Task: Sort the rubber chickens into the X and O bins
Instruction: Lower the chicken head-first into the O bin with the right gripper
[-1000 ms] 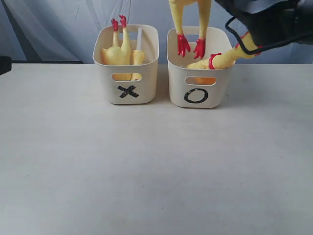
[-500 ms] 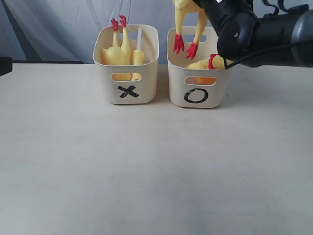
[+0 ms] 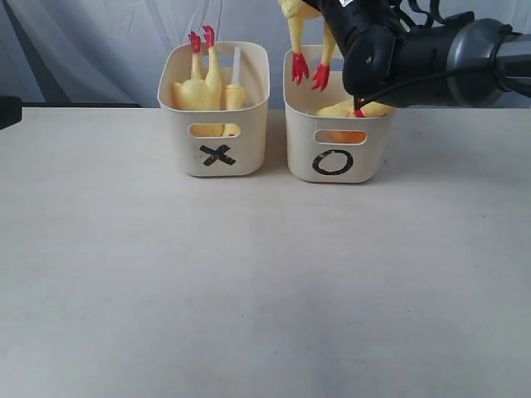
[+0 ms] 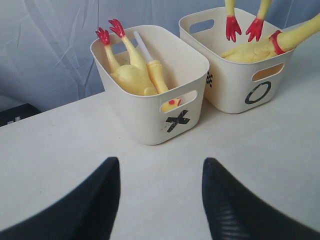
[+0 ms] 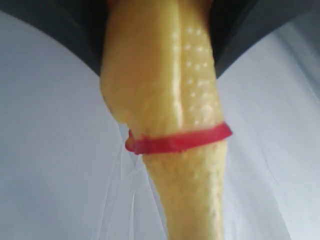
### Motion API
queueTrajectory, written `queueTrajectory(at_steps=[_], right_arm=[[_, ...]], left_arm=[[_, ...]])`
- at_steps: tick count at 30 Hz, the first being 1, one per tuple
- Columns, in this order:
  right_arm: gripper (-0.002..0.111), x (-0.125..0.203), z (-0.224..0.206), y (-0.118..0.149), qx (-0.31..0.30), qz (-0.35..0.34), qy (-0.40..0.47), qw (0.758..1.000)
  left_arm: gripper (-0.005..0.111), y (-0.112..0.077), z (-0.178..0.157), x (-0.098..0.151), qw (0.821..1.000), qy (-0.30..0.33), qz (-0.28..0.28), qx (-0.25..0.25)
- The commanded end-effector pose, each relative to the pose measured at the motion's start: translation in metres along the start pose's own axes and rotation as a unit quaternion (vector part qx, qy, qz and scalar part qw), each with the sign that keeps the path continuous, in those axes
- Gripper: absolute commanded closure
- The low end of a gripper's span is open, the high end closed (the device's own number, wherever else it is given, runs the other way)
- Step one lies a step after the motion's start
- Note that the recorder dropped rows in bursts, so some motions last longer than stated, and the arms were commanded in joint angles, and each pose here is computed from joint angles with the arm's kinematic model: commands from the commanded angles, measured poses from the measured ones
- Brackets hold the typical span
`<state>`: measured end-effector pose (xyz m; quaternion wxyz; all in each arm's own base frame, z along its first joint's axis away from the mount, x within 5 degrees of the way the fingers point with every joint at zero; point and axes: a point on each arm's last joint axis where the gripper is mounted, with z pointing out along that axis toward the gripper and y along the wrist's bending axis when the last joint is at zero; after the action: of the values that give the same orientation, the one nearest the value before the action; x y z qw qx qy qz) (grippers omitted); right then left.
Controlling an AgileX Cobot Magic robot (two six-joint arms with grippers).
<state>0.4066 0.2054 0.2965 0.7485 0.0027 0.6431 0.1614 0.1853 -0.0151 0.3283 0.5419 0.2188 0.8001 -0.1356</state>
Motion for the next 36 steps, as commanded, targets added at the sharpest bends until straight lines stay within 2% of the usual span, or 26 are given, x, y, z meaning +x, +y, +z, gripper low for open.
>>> queueTrajectory(at_steps=[1,11,16,22,28,36], right_arm=[[0.109,-0.004,0.003,-0.001,0.0,-0.054,-0.018,0.998],[0.109,0.02,0.007,-0.004,0.003,-0.116,0.002,0.993],[0.109,0.021,0.007,-0.005,0.009,-0.109,-0.002,0.994],[0.109,0.028,0.007,-0.009,0.027,-0.066,0.02,0.997],[0.109,0.029,0.007,-0.009,0.026,-0.065,0.024,0.997],[0.109,0.048,0.009,-0.011,0.027,-0.072,0.043,0.996]], left_arm=[[0.058,0.0,0.0,-0.001,1.0,-0.008,-0.013,0.003],[0.058,-0.002,0.0,-0.001,1.0,-0.006,-0.013,0.013],[0.058,-0.002,0.0,0.0,1.0,-0.005,-0.013,0.014],[0.058,-0.002,0.0,0.0,1.0,-0.005,-0.012,0.014],[0.058,-0.002,0.0,0.0,1.0,-0.005,-0.012,0.015],[0.058,-0.003,0.0,0.0,1.0,-0.004,-0.011,0.016]])
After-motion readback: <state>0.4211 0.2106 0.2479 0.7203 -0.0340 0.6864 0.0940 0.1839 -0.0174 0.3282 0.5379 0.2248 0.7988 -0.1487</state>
